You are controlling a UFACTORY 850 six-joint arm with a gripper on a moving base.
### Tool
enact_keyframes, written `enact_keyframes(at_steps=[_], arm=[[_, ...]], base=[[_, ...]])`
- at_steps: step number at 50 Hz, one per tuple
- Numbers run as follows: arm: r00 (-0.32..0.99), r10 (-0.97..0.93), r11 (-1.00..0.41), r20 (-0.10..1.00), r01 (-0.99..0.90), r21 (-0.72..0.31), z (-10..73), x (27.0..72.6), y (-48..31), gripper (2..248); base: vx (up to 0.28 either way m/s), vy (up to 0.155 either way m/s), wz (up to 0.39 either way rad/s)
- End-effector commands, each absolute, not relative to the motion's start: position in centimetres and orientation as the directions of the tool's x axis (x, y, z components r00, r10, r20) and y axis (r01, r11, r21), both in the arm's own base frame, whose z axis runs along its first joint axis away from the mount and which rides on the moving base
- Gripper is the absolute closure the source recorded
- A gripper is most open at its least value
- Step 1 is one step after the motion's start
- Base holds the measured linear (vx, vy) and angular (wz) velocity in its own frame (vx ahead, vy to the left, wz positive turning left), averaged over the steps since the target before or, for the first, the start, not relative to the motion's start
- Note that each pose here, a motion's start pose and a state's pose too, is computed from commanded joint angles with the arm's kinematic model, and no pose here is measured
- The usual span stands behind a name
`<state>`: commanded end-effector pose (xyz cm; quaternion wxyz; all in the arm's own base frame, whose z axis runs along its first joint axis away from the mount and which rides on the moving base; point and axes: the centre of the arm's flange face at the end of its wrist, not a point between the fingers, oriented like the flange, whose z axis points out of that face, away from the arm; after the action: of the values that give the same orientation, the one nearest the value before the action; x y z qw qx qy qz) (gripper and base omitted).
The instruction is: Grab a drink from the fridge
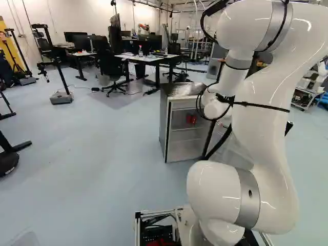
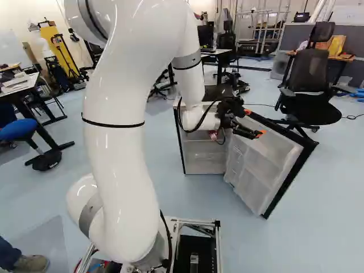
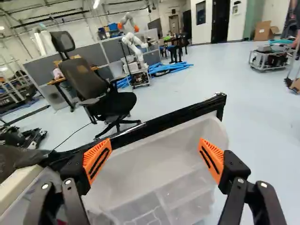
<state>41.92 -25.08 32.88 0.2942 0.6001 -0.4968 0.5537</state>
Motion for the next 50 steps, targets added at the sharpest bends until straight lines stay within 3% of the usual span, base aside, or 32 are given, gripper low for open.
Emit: enact_keyframes(at_steps=[50], arm=[[0.228,-0.266,-0.769,0.937,-0.637,-0.063,32.7,37.0,-17.9,3]], base=[[0.000,0.000,0.000]])
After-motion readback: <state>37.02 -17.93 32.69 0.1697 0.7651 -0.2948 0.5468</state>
